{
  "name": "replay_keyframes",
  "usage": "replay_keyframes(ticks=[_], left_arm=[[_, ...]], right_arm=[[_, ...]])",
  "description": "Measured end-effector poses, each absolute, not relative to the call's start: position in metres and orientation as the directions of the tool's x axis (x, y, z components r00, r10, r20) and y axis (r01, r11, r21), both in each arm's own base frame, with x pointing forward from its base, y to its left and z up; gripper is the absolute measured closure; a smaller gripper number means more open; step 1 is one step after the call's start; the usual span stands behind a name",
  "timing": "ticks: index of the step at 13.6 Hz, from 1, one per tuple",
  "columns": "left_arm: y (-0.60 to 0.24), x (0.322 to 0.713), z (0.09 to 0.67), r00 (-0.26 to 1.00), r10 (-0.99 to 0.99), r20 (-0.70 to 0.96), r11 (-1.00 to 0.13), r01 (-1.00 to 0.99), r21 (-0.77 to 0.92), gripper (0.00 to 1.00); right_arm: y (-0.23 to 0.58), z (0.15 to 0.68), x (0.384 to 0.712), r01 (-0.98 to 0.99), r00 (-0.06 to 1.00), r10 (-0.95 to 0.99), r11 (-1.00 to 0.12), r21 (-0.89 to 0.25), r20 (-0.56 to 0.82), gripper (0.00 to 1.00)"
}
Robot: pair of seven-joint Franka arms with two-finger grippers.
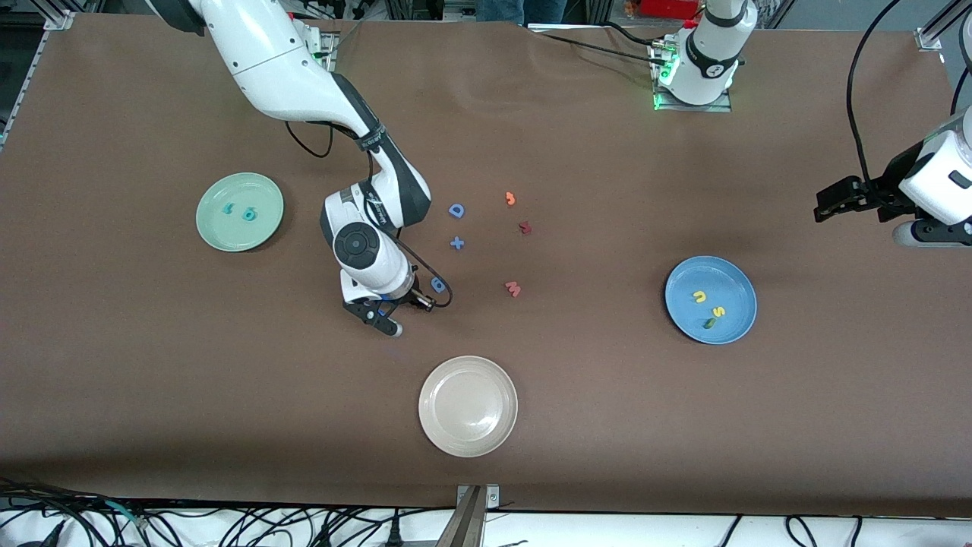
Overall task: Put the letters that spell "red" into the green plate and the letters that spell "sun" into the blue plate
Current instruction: 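Grasp the orange e with the right gripper, then carry the orange e over the green plate with the right gripper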
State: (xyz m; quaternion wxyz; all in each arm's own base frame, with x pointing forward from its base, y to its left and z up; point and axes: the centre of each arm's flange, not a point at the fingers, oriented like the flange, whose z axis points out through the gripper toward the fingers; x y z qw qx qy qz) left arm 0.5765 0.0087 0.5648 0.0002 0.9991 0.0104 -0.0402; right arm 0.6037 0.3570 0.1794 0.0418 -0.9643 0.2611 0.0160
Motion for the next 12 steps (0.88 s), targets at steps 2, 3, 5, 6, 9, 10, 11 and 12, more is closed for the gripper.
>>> replay_keyframes(ticks=[2,3,5,6,9,10,11,12], left_arm=[[0.009,0.577,0.565,0.997,0.021,-0.081,-1.000,0.021,0.000,0.00],[0.009,0.577,0.565,0.997,0.021,-0.081,-1.000,0.021,0.000,0.00],[0.008,0.577,0.564,0.997,0.019,-0.081,-1.000,0.019,0.000,0.00],[0.008,0.577,0.564,0.997,0.018,-0.081,-1.000,0.018,0.000,0.00],[0.007,0.577,0.564,0.997,0.018,-0.081,-1.000,0.018,0.000,0.00],[0.007,0.577,0.564,0.997,0.017,-0.082,-1.000,0.017,0.000,0.00],[0.006,0.577,0.564,0.997,0.016,-0.082,-1.000,0.016,0.000,0.00],[0.006,0.577,0.564,0.997,0.016,-0.082,-1.000,0.016,0.000,0.00]], right_arm=[[0.357,0.179,0.604,-0.505,0.863,-0.502,-0.860,-0.072,-0.053,0.71],[0.357,0.179,0.604,-0.505,0.863,-0.502,-0.860,-0.072,-0.053,0.71],[0.353,0.181,0.604,-0.508,0.861,-0.504,-0.860,-0.050,-0.065,0.71],[0.348,0.185,0.606,-0.506,0.861,-0.502,-0.862,-0.035,-0.075,0.71],[0.325,0.221,0.618,-0.485,0.869,-0.482,-0.874,-0.005,-0.109,0.71],[0.315,0.237,0.620,-0.476,0.872,-0.473,-0.879,0.007,-0.125,0.71],[0.306,0.252,0.620,-0.459,0.877,-0.457,-0.888,0.024,-0.147,0.71],[0.297,0.267,0.619,-0.437,0.882,-0.437,-0.899,0.045,-0.175,0.71]])
